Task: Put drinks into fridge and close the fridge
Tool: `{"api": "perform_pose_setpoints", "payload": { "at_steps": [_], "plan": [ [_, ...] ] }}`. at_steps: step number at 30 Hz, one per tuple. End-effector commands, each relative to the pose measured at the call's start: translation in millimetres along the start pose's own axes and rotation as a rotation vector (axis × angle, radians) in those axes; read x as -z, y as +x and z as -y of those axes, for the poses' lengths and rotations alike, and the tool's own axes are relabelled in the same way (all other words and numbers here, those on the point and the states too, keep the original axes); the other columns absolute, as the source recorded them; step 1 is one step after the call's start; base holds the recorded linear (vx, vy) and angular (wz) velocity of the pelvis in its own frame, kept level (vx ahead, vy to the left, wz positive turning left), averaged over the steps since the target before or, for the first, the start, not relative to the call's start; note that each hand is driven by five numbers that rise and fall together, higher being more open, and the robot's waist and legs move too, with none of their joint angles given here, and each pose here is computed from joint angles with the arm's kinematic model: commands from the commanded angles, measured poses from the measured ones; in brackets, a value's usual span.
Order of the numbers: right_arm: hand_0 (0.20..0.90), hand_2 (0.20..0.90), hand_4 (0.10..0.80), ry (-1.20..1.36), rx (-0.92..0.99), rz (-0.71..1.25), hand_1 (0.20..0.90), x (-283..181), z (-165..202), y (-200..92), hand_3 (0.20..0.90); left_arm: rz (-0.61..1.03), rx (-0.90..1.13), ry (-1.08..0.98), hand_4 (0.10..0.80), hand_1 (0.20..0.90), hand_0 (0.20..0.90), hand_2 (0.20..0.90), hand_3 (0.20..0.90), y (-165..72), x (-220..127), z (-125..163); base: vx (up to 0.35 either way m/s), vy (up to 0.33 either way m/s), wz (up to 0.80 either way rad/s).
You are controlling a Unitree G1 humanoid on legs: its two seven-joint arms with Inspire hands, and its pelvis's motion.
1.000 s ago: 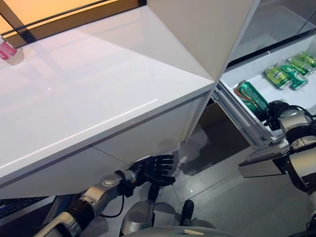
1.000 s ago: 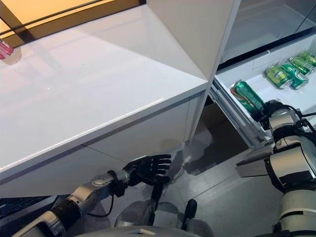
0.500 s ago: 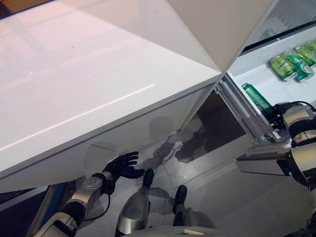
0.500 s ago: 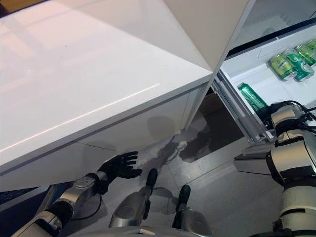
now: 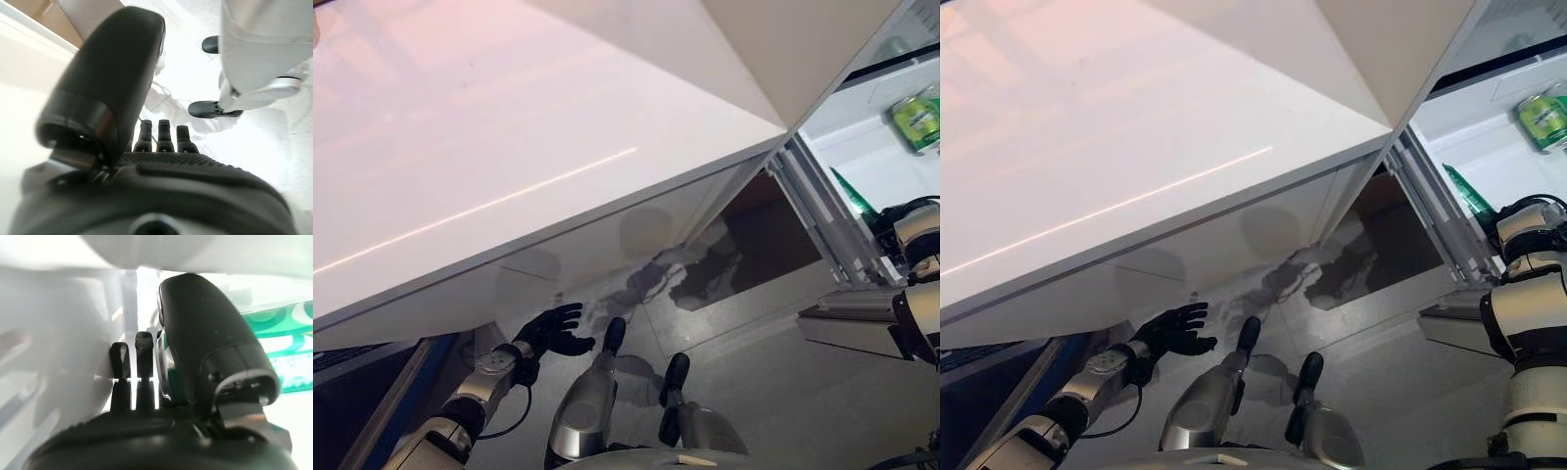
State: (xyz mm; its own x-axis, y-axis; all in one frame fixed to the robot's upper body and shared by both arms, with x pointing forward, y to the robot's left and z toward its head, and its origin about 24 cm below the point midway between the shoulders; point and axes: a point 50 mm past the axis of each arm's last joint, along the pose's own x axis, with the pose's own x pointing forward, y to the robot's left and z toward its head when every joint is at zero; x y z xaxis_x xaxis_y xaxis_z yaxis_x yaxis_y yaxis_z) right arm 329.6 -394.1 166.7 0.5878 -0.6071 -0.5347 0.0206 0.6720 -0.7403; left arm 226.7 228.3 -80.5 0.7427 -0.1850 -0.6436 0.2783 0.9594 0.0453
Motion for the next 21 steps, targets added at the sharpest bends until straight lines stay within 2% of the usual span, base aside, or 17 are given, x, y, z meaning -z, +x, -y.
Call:
{"api": "perform_pose_setpoints", "payload": {
  "at_steps": [1,7,10,12,13,16,19,21],
  "plan": [
    [0.900,0.900,0.800,-0.020,0.036,0.147,0.900,-39.6,5.5,-14.3,0.900,0.050,0.011,0.003,0.800,0.900,0.900,0.900,0.900,-2.5,1.5,3.3,-0.070,0.015,0.00],
    [0.900,0.900,0.800,0.050,0.038,0.259,0.900,-56.7,-0.3,-18.3,0.900,0.042,-0.017,-0.019,0.800,0.900,0.900,0.900,0.900,-2.2,4.6,2.5,-0.043,0.019,-0.03],
    [0.900,0.900,0.800,0.186,0.033,0.435,0.900,-79.9,-3.3,-28.0,0.900,0.040,-0.029,-0.037,0.800,0.900,0.900,0.900,0.900,-1.7,5.2,2.0,-0.024,0.044,-0.19],
    [0.900,0.900,0.800,0.355,-0.004,0.641,0.900,-105.7,-8.5,-44.5,0.900,0.039,-0.042,-0.065,0.800,0.900,0.900,0.900,0.900,-1.6,9.2,3.8,-0.016,0.070,-0.19],
    [0.900,0.900,0.800,0.363,-0.009,0.647,0.900,-106.1,-9.4,-44.8,0.900,0.039,-0.043,-0.066,0.800,0.900,0.900,0.900,0.900,-1.7,9.6,3.8,-0.008,0.050,-0.18],
    [0.900,0.900,0.800,0.464,0.039,0.845,0.900,-119.4,-4.8,-64.4,0.900,0.021,-0.049,-0.070,0.800,0.900,0.900,0.900,0.900,-4.3,17.8,7.4,0.005,0.054,-0.24],
    [0.900,0.900,0.800,0.554,0.133,1.039,0.900,-125.6,16.1,-94.6,0.900,-0.019,-0.065,-0.066,0.800,0.900,0.900,0.900,0.900,-8.9,29.4,6.9,0.011,0.036,-0.31],
    [0.900,0.900,0.800,0.587,0.159,1.092,0.900,-123.8,24.9,-104.0,0.900,-0.047,-0.070,-0.060,0.800,0.900,0.900,0.900,0.900,-10.5,35.6,6.4,0.046,0.024,-0.29]
  ]
}}
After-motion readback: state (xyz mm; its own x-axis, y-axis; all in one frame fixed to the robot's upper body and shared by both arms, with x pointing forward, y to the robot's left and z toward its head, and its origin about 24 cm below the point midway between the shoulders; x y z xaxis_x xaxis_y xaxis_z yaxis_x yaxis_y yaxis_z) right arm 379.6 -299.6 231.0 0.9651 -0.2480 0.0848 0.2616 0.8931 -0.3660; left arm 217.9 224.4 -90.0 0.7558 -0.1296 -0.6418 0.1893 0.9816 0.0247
